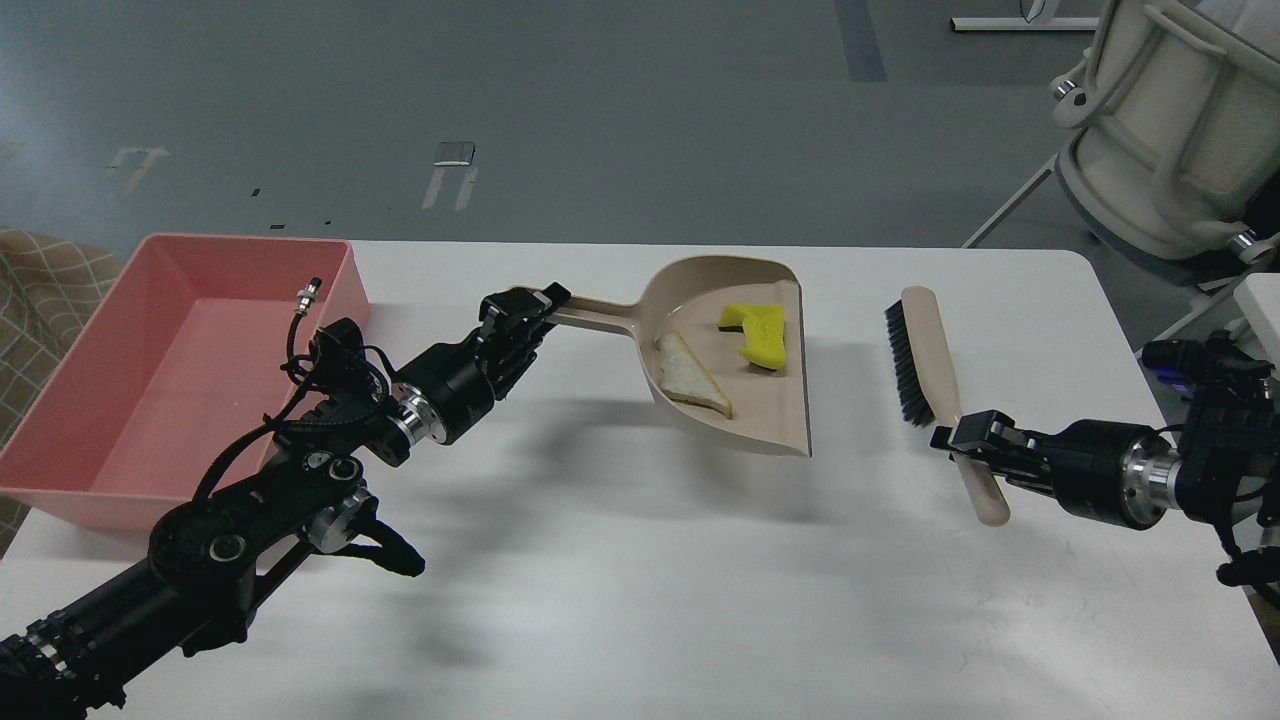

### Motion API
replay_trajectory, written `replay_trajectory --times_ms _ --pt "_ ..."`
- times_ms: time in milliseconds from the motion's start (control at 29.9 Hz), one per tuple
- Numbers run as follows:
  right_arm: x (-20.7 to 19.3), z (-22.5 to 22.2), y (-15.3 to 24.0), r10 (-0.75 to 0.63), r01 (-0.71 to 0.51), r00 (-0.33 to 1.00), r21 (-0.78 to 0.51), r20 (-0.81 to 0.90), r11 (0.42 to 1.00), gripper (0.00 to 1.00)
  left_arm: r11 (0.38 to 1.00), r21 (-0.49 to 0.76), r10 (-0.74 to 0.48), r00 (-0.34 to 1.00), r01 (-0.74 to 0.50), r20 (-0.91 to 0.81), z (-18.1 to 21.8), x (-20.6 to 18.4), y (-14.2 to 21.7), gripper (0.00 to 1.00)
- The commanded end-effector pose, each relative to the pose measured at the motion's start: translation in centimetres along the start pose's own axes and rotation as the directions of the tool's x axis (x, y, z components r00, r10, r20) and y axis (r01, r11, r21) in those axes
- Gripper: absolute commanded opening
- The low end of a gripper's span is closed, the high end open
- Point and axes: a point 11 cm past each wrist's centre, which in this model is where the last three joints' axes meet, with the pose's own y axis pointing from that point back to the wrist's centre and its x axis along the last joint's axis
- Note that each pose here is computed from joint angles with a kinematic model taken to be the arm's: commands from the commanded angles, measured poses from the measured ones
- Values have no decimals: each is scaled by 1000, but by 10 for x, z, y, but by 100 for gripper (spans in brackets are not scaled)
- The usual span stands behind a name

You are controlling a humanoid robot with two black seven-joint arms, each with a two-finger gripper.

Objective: Sweep and dump garbage into bin
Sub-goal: 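Lower the brush onto the table and release it with the right gripper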

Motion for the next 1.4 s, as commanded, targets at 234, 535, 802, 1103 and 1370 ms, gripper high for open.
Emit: replay_trajectory --times_ms 234,535,802,1103,1370 --pt "-3 40 34 -7 3 999 -119 -31 993 0 1000 7 7 1000 -7 6 1 4 -1 0" --pt "3 61 52 0 -18 996 -212 -84 977 0 1000 11 19 1000 -19 16 2 11 1 0" --pt "-7 68 49 -24 4 996 -229 -85 973 9 1000 12 22 1000 -22 21 3 14 1 0" --pt "-5 64 48 -15 -4 997 -217 -82 976 44 1000 5 26 999 -26 31 7 17 0 0" --pt "-4 64 48 -12 -7 996 -217 -86 976 53 1000 6 26 999 -27 32 7 18 0 0"
